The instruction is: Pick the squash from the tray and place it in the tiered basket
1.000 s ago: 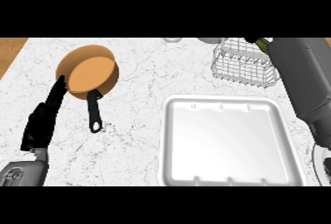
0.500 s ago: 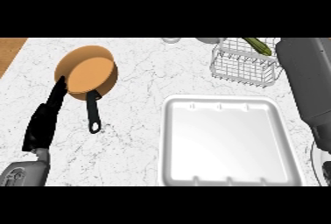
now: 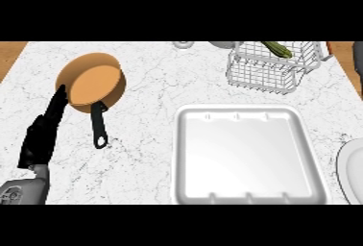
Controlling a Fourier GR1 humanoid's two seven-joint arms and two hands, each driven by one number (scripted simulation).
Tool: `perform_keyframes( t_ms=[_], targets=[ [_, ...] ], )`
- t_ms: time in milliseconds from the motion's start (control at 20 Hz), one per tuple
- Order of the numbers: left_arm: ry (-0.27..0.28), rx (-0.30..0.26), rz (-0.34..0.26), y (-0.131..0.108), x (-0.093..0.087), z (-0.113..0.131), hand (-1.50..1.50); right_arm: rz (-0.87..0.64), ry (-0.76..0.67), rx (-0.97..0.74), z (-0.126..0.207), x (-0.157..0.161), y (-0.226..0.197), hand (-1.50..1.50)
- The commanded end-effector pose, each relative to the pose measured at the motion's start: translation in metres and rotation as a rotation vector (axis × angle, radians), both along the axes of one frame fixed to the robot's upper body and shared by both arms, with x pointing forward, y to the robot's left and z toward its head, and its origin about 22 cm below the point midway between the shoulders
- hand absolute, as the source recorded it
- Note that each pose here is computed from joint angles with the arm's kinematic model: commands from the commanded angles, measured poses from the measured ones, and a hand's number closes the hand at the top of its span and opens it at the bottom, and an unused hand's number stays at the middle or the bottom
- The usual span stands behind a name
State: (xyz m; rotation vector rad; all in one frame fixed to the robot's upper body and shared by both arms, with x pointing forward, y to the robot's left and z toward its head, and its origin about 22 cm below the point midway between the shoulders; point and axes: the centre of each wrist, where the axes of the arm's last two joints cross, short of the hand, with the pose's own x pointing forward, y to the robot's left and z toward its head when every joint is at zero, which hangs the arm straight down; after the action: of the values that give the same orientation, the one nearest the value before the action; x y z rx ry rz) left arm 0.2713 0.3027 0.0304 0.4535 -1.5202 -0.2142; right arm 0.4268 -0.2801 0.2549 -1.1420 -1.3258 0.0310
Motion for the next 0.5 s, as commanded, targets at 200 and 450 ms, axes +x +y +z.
perform_keyframes(
  t_ms=[200, 450],
  targets=[
    [0.008, -0.003, 0.023, 0.015, -0.015, -0.006, 0.00, 0.000, 0.020, 0.119, -0.002, -0.080, -0.064, -1.50],
    [0.017, -0.009, 0.019, 0.003, 0.000, 0.002, 0.00, 0.024, -0.051, 0.127, -0.015, -0.148, -0.111, -1.50]
  ],
)
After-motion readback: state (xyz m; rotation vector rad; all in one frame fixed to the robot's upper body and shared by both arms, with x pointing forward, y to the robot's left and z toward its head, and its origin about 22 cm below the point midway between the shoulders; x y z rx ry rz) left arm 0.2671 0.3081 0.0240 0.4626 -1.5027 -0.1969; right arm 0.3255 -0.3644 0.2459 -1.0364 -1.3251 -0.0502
